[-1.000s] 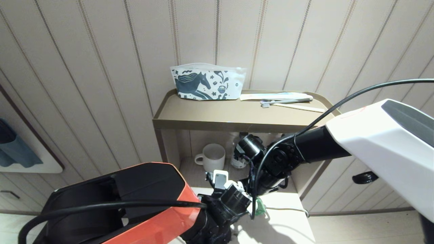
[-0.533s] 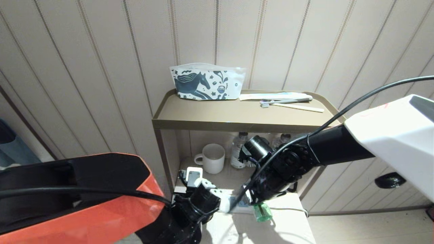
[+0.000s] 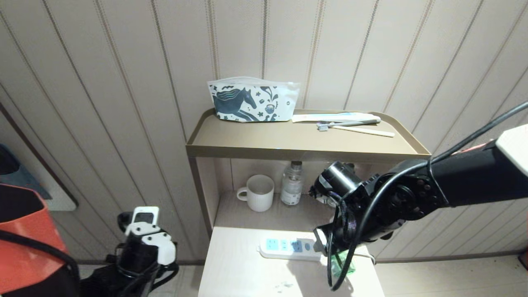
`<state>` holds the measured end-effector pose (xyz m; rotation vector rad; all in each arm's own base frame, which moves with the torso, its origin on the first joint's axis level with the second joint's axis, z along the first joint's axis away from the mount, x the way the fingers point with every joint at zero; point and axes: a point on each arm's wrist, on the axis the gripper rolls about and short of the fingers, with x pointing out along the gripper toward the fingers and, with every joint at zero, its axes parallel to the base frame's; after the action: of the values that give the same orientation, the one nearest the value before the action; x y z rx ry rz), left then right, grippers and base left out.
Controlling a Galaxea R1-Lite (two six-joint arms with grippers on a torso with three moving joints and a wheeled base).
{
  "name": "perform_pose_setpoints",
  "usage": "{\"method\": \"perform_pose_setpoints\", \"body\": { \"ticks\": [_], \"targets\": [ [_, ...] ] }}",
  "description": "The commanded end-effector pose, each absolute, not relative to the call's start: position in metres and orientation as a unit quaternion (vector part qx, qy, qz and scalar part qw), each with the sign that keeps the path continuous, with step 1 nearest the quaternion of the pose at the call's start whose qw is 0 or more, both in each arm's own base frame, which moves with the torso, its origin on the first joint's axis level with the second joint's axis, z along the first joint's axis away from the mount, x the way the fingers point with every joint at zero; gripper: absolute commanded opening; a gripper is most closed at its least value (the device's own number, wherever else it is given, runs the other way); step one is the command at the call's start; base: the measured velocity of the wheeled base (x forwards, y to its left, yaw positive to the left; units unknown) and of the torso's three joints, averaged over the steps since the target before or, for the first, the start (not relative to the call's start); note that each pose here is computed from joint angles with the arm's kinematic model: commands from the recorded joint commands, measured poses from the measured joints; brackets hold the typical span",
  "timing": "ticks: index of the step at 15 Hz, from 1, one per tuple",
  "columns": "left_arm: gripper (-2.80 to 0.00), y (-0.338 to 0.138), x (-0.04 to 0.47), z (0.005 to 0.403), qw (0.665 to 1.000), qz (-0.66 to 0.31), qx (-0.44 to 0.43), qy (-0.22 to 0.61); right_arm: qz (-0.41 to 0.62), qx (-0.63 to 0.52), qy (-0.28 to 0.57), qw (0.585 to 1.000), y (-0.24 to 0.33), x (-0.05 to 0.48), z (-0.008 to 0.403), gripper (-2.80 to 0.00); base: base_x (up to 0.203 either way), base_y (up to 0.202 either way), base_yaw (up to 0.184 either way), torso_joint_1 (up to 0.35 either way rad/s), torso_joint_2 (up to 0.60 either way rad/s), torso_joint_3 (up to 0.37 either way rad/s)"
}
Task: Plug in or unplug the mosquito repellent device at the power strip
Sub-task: Place the mosquito repellent liquid on the table
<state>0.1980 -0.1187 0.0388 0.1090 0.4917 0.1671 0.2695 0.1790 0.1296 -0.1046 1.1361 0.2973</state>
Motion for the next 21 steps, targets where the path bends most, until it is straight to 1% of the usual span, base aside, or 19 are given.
{"method": "perform_pose_setpoints", "body": {
  "ticks": [1,4,6,8,11,12,14,16,18,20,21],
  "targets": [
    [-2.80,-0.091,0.175,0.056,0.973,0.100,0.034,0.207,0.142,-0.046,0.528,0.836,0.171,0.258,0.140,-2.80,0.000,0.000,0.000,0.000,0.00,0.000],
    [-2.80,-0.073,0.165,0.069,0.976,0.123,0.016,0.181,0.143,-0.044,0.525,0.838,0.163,0.244,0.146,-2.80,0.000,0.000,0.000,0.000,0.00,0.000],
    [-2.80,-0.059,0.161,0.082,0.976,0.139,0.021,0.163,0.147,-0.040,0.515,0.843,0.156,0.234,0.155,-2.80,0.000,0.000,0.000,0.000,0.00,0.000],
    [-2.80,-0.047,0.156,0.105,0.982,0.143,0.019,0.122,0.144,-0.040,0.506,0.850,0.148,0.223,0.162,-2.80,0.000,0.000,0.000,0.000,0.00,0.000],
    [-2.80,-0.036,0.149,0.153,0.986,0.149,0.034,0.060,0.134,-0.053,0.486,0.862,0.144,0.204,0.171,-2.80,0.000,0.000,0.000,0.000,0.00,0.000],
    [-2.80,-0.033,0.142,0.171,0.986,0.149,0.041,0.059,0.139,-0.055,0.478,0.866,0.143,0.196,0.175,-2.80,0.000,0.000,0.000,0.000,0.00,0.000],
    [-2.80,-0.023,0.114,0.198,0.983,0.148,0.059,0.089,0.142,-0.056,0.458,0.876,0.141,0.181,0.184,-2.80,0.000,0.000,0.000,0.000,0.00,0.000],
    [-2.80,-0.011,0.079,0.219,0.983,0.159,0.035,0.081,0.129,-0.047,0.445,0.885,0.138,0.173,0.189,-2.80,0.000,0.000,0.000,0.000,0.00,0.000],
    [-2.80,0.001,0.053,0.223,0.975,0.215,0.005,0.049,0.130,-0.046,0.444,0.886,0.138,0.170,0.190,-2.80,0.000,0.000,0.000,0.000,0.00,0.000],
    [-2.80,0.011,0.032,0.215,0.955,0.296,-0.011,0.032,0.129,-0.043,0.447,0.884,0.137,0.167,0.187,-2.80,0.000,0.000,0.000,0.000,0.00,0.000],
    [-2.80,0.013,0.020,0.207,0.948,0.316,-0.017,0.020,0.128,-0.042,0.449,0.883,0.136,0.166,0.187,-2.80,0.000,0.000,0.000,0.000,0.00,0.000]
  ]
}}
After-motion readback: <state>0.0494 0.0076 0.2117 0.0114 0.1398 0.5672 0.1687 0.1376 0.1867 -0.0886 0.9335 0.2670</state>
